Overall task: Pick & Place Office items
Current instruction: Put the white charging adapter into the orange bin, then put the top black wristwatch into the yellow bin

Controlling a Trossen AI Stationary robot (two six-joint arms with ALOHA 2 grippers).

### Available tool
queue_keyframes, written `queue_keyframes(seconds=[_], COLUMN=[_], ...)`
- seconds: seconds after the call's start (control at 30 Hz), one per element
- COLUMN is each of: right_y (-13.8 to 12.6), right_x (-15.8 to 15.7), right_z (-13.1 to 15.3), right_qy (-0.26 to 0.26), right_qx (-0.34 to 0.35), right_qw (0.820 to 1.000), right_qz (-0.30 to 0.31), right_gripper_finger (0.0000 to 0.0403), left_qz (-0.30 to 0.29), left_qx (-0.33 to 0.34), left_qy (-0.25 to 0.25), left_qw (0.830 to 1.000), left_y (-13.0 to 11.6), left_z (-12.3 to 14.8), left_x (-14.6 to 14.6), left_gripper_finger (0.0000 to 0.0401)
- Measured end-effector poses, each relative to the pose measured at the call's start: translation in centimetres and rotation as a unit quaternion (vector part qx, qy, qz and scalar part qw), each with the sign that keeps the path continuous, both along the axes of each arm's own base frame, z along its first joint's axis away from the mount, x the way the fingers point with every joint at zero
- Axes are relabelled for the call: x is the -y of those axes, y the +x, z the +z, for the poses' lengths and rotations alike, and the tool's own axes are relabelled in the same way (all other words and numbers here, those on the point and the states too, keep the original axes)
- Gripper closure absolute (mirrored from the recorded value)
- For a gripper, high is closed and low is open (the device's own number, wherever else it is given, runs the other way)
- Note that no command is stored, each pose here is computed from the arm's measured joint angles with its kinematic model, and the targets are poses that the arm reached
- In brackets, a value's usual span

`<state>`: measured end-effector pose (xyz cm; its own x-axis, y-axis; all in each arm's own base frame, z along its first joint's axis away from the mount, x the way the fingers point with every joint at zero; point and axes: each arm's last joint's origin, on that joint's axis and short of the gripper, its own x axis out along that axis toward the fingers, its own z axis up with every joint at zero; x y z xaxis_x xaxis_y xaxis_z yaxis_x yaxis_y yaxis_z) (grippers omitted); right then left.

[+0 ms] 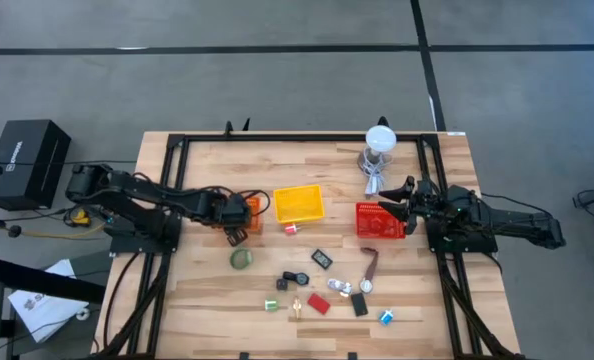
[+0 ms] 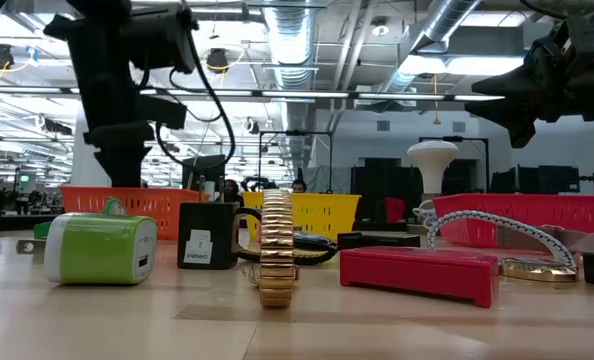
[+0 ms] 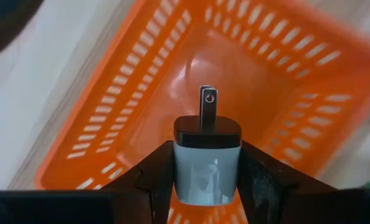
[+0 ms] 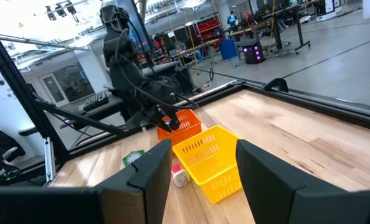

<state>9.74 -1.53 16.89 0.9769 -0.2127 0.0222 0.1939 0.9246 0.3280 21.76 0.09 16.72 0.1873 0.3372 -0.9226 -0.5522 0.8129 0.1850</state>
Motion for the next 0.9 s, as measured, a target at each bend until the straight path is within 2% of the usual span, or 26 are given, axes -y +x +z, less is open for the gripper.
queue_keyframes(seconds=[0.23,0.5,0.67,0.9], right_y=[0.0,0.0,0.0,0.0], right_x=[0.0,0.0,0.0,-0.2], right_z=[0.0,0.0,0.0,0.4], right_qy=[0.0,0.0,0.0,-0.004], right_qx=[0.0,0.0,0.001,0.02], right_qw=[1.0,1.0,1.0,1.0], right_qz=[0.0,0.0,0.0,0.011], right_gripper_finger=[0.0233,0.0233,0.0233,0.0239], left_qz=[0.014,0.016,0.016,0.017], left_qx=[-0.01,-0.009,-0.005,0.043], left_qy=[0.0,0.0,0.0,-0.001], left_qw=[1.0,1.0,1.0,0.999], left_y=[-0.5,-0.5,-0.5,-1.0], left_z=[-0.7,-0.7,-0.6,1.0], left_x=[-0.6,-0.7,-0.7,-0.7], left_gripper_finger=[0.0252,0.0205,0.019,0.0188])
